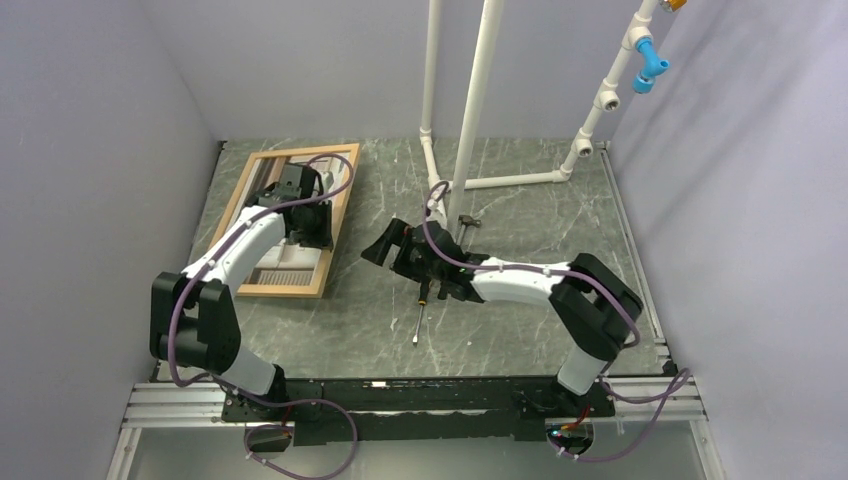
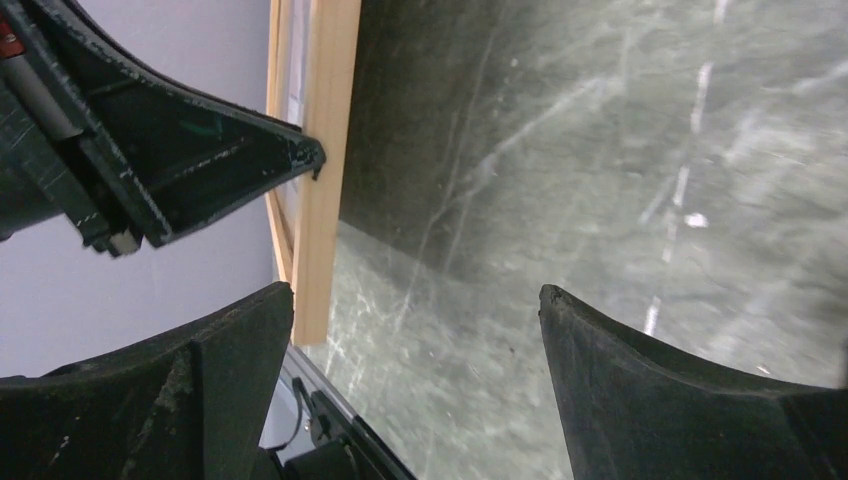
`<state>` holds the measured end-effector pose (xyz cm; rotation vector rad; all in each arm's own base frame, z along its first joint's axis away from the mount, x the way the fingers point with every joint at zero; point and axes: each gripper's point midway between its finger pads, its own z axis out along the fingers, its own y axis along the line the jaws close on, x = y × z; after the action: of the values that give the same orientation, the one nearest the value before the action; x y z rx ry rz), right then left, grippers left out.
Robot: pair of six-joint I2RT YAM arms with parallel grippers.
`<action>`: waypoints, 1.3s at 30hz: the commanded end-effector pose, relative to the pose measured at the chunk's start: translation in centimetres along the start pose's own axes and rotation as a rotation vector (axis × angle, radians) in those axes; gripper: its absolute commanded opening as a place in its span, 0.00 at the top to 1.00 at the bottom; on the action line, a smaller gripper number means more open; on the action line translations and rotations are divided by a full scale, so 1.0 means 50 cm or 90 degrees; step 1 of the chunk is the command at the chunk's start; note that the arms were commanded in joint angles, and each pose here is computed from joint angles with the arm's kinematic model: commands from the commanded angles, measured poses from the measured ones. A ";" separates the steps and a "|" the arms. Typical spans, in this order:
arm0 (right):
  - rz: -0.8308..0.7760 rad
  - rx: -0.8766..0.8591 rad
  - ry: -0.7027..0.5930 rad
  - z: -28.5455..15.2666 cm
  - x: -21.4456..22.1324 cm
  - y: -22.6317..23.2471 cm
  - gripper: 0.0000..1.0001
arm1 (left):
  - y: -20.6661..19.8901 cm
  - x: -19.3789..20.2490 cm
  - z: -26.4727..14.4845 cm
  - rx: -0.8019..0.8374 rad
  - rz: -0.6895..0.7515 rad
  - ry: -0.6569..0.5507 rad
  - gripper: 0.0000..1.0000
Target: Take the photo out of the frame
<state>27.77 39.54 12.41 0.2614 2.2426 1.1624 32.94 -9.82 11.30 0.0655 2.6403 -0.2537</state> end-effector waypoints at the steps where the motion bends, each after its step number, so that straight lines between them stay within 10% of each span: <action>1: 0.023 -0.063 -0.033 0.039 -0.010 0.085 0.07 | -0.040 -0.047 -0.053 0.059 0.027 -0.078 1.00; 39: 0.052 -0.074 -0.143 0.155 -0.102 0.198 0.32 | -0.077 -0.057 -0.173 0.111 0.065 -0.191 1.00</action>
<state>34.37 47.74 16.09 0.4579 2.0805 1.1761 30.40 -11.16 17.33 0.1266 2.4505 -0.3911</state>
